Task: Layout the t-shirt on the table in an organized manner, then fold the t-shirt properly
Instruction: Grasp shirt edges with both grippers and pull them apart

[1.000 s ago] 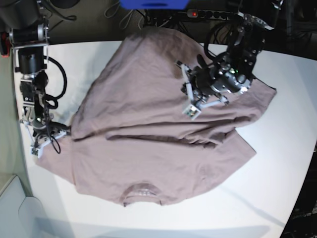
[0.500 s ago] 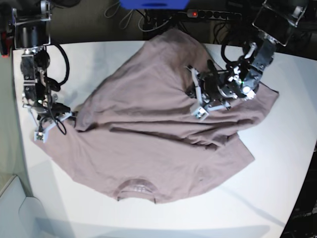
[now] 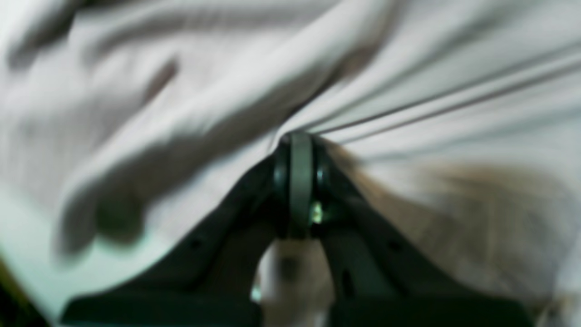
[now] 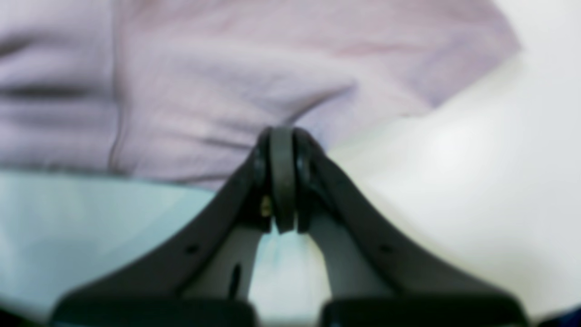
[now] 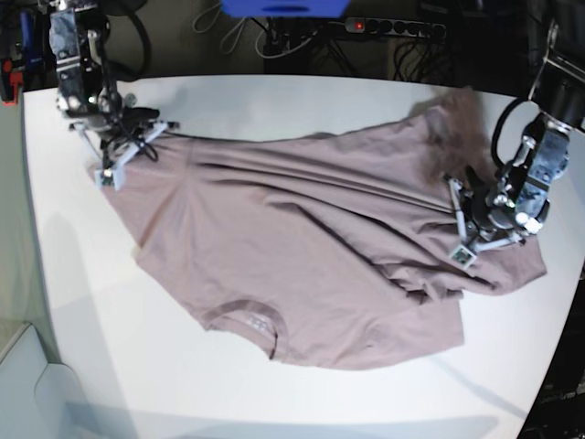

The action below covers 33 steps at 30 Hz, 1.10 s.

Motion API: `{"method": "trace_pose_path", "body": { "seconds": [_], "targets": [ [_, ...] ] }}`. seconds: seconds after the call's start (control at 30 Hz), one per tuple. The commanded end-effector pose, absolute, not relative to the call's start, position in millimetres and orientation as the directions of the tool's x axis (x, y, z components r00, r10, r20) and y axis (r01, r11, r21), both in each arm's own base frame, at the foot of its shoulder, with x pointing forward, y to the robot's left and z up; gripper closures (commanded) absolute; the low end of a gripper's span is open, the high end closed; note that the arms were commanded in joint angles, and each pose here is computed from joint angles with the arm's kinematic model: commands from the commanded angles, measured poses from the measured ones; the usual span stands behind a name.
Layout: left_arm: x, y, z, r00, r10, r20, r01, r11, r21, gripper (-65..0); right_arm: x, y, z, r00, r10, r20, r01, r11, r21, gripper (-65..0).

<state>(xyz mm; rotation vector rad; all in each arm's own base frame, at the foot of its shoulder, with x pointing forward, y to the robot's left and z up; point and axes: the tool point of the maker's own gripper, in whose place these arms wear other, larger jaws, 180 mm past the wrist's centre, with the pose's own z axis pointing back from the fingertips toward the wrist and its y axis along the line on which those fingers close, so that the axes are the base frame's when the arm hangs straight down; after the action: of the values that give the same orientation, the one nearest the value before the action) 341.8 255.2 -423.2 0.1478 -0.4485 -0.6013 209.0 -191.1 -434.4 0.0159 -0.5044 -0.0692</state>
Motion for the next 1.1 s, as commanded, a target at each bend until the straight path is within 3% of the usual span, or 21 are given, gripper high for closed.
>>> {"method": "trace_pose_path", "body": {
  "seconds": [0.0, 0.17, 0.33, 0.5, 0.73, 1.07],
  "targets": [
    [365, 277, -395, 0.724, -0.558, 0.406, 0.454, 0.828, 0.330, -0.2, 183, -183, -441, 0.916, -0.073, 0.394, 0.057, 0.997, 0.052, 0.0],
    [392, 290, -345, 0.692, -0.486, 0.534, 0.345, 0.872, 0.347, -0.2, 175, -155, -404, 0.889, -0.015, 0.458, -0.028, 0.996, 0.088, 0.0],
    [384, 277, -318, 0.666, -0.477, 0.574, 0.329, 0.878, 0.347, -0.2, 191, -186, -383, 0.846, -0.063, 0.530, 0.045, 0.998, 0.047, 0.0],
    [351, 243, -328, 0.661, -0.472, 0.583, 0.370, 0.881, 0.295, -0.2, 228, -196, -360, 0.785, -0.085, 0.614, 0.072, 0.996, 0.047, 0.0],
    [284, 211, -384, 0.728, -0.460, 0.509, 0.433, 0.883, 0.178, -0.2, 292, -185, -336, 0.698, -0.143, 0.701, 0.089, 0.990, 0.113, 0.0],
    [234, 221, -426, 0.811, -0.438, 0.389, 0.428, 0.896, 0.117, -0.2, 380, -139, -338, 0.708, -0.052, 0.704, -0.041, 0.993, 0.114, 0.0]
  ]
}}
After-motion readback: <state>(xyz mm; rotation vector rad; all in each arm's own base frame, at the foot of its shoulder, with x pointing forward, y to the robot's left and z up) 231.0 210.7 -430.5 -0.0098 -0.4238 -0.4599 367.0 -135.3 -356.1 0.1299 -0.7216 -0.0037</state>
